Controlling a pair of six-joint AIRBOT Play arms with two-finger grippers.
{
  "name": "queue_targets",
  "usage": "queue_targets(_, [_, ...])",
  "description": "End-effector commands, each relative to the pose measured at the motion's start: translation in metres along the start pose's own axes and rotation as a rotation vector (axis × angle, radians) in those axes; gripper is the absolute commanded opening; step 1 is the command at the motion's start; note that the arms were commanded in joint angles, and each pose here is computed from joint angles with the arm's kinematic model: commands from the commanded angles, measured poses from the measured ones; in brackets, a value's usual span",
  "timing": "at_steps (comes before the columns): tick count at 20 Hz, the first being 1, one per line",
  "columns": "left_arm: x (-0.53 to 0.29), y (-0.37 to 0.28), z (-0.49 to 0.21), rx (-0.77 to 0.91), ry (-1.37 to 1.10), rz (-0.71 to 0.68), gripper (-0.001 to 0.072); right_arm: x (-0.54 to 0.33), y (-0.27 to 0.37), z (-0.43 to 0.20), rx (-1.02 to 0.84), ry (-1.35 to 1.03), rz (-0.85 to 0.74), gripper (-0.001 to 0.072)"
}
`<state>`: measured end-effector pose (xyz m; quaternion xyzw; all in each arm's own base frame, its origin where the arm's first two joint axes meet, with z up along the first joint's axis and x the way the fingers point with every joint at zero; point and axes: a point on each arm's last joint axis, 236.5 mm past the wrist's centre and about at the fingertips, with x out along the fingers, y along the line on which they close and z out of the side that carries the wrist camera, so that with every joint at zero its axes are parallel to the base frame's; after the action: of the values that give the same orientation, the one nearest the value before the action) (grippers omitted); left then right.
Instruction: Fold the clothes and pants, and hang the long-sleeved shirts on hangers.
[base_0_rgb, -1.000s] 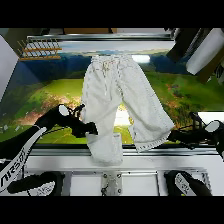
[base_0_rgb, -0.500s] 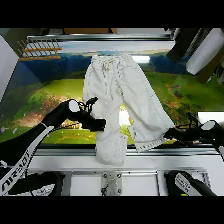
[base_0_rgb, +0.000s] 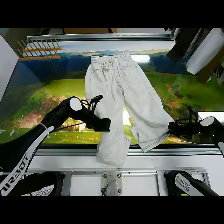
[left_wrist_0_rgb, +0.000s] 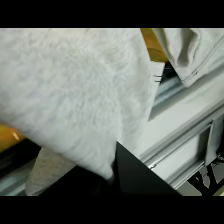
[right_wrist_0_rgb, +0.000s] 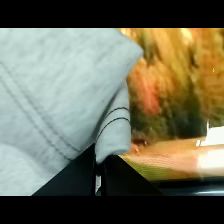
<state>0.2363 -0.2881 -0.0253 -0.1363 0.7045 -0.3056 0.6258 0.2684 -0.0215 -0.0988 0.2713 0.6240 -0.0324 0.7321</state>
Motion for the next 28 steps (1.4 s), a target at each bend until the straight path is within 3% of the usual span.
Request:
queue_targets(1, [0.0, -0.067, -0.025, 0.069, 0.006, -0.126, 0.0023, -0.056, 0.01, 0.052, -0.122, -0.129, -0.063, 0.0021])
queue_targets(4, [0.0, -0.161, -0.039, 0.124, -0.068, -0.334, 0.0022, -0.14, 0.035, 0.111, -0.172, -0.327, -0.098, 0.0022])
queue_targets(8, [0.009, -0.248, -0.057, 0.359, -0.073, -0.41, 0.0023, -0.205, 0.064, 0.146, -0.178, -0.491, -0.075, 0.0023])
queue_targets(9, [0.011, -0.259, -0.055, 0.408, -0.078, -0.419, 0.0052, -0.207, 0.065, 0.145, -0.181, -0.493, -0.073, 0.0027])
queue_targets(10, [0.01, -0.265, -0.048, 0.438, -0.088, -0.424, 0.0363, -0.205, 0.064, 0.139, -0.182, -0.472, -0.074, 0.0037])
queue_targets(11, [0.006, -0.265, -0.037, 0.439, -0.099, -0.423, 0.0631, -0.203, 0.062, 0.133, -0.184, -0.443, -0.081, 0.0129])
queue_targets(12, [-0.003, -0.259, -0.022, 0.442, -0.115, -0.406, 0.0622, -0.202, 0.057, 0.126, -0.188, -0.415, -0.104, 0.039])
queue_targets(13, [-0.012, -0.248, -0.004, 0.442, -0.145, -0.378, 0.0615, -0.203, 0.05, 0.121, -0.193, -0.401, -0.134, 0.0571])
queue_targets(17, [-0.056, -0.139, 0.084, 0.348, -0.294, -0.11, 0.0614, -0.23, 0.038, 0.112, -0.217, -0.454, -0.224, 0.058])
queue_targets(21, [-0.117, 0.034, 0.166, 0.076, -0.541, 0.248, 0.0615, -0.251, 0.048, 0.103, -0.228, -0.514, -0.211, 0.058])
queue_targets(25, [-0.134, 0.159, 0.189, -0.257, -0.608, 0.24, 0.0614, -0.253, 0.058, 0.1, -0.232, -0.526, -0.174, 0.058])
queue_targets(28, [-0.118, 0.212, 0.2, -0.307, -0.595, 0.277, 0.0614, -0.248, 0.064, 0.098, -0.227, -0.515, -0.138, 0.0579])
